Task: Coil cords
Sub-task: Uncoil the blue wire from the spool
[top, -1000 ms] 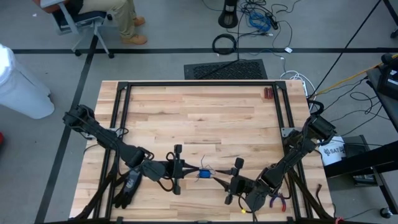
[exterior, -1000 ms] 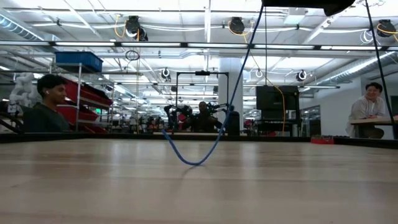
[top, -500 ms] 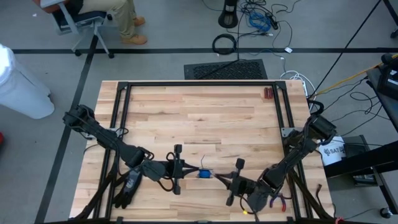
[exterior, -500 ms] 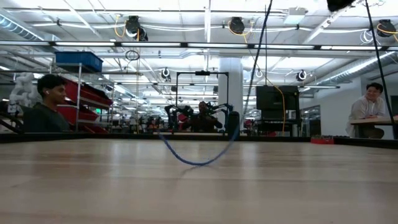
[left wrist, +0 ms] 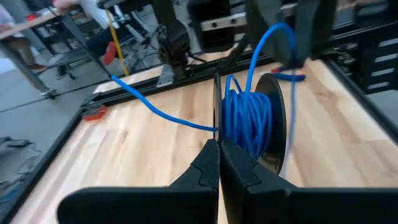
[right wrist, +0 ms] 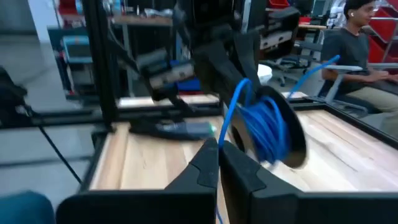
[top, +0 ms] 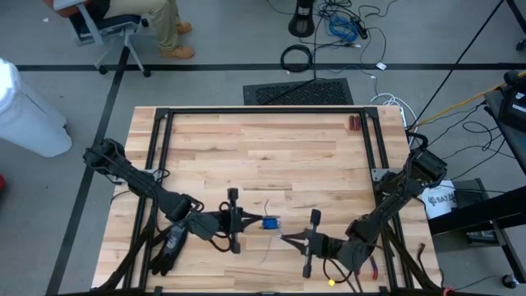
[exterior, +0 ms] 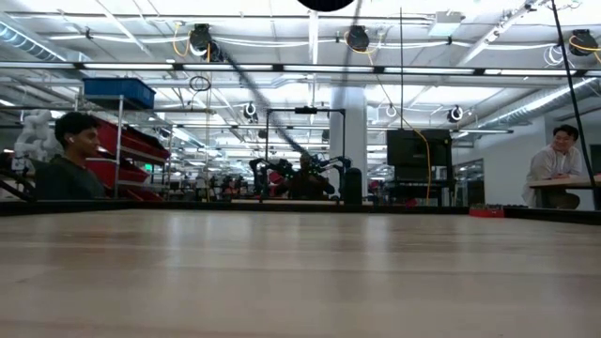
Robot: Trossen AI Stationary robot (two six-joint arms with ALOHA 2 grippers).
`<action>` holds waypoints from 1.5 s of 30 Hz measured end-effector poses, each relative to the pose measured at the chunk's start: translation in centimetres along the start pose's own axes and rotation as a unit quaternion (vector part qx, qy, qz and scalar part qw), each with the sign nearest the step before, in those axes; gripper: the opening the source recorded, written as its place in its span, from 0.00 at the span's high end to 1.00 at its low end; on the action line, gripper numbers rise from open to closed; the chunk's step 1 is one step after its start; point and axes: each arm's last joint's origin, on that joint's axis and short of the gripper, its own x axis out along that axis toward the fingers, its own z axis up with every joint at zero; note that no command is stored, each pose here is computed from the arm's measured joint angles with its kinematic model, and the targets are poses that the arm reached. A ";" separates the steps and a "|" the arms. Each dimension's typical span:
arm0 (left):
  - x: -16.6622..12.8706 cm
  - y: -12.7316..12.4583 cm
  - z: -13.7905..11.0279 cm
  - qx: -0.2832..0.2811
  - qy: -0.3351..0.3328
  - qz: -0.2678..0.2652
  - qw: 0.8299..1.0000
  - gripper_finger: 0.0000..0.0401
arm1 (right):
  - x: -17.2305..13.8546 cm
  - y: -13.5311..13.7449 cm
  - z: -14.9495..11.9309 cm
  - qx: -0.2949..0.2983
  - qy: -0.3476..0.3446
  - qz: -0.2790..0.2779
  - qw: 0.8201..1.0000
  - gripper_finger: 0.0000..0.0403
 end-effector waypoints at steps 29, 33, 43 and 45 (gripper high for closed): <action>0.0 0.5 0.5 -0.018 -0.015 0.061 0.998 1.00 | 3.8 -1.3 -1.3 0.043 -0.014 0.018 0.999 1.00; 0.0 0.5 0.6 -0.023 -0.021 0.061 0.998 1.00 | 3.8 -1.3 -1.3 0.043 -0.014 0.018 0.999 1.00; 0.0 0.5 1.1 -0.020 -0.043 0.064 0.997 1.00 | 3.9 -1.3 -1.6 0.039 -0.002 0.029 0.999 1.00; -0.1 0.5 1.2 -0.024 -0.048 0.063 0.997 1.00 | 3.9 -1.3 -1.8 0.037 0.007 0.028 0.999 1.00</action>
